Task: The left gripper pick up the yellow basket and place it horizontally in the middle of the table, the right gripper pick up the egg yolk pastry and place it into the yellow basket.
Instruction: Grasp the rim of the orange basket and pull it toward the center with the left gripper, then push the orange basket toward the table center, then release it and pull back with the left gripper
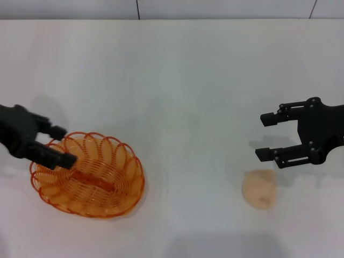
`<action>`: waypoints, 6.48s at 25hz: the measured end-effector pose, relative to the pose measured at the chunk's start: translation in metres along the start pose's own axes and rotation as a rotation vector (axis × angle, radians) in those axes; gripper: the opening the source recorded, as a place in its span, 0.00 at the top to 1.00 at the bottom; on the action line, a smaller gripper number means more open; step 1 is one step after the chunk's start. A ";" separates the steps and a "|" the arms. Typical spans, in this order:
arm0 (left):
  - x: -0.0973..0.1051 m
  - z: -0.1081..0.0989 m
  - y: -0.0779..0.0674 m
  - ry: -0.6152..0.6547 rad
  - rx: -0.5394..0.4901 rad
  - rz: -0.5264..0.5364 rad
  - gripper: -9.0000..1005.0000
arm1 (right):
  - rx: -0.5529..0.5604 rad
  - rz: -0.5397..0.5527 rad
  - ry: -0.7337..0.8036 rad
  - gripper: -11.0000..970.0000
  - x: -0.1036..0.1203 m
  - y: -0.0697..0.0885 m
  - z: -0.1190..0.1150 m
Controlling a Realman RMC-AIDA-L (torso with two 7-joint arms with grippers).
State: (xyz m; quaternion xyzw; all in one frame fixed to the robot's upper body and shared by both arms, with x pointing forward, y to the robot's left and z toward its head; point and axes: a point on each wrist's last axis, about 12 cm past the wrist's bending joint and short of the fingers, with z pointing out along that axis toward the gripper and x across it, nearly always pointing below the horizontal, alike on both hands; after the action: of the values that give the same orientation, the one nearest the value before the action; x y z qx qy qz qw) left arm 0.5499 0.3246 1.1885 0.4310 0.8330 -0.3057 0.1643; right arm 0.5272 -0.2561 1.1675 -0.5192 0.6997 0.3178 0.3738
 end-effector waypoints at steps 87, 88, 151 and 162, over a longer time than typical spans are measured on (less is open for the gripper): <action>0.020 0.045 0.033 0.190 -0.248 -0.507 0.54 | -0.021 0.022 -0.003 0.24 0.002 0.003 0.004; 0.019 0.045 0.033 0.190 -0.248 -0.507 0.55 | -0.021 0.022 -0.003 0.24 0.002 0.003 0.004; -0.018 0.033 0.040 -0.074 -0.239 -0.697 0.92 | -0.018 0.020 -0.018 0.24 0.001 0.002 0.002; -0.028 0.038 0.042 -0.140 -0.228 -0.825 0.92 | -0.036 -0.002 -0.038 0.24 -0.006 0.004 0.003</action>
State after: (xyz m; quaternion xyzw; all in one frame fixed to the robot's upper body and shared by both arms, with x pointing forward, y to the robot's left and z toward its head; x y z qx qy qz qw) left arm 0.6010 0.3007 1.1592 0.0193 0.9507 -0.2804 0.1309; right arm 0.5250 -0.2494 1.1709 -0.5203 0.6861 0.3399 0.3781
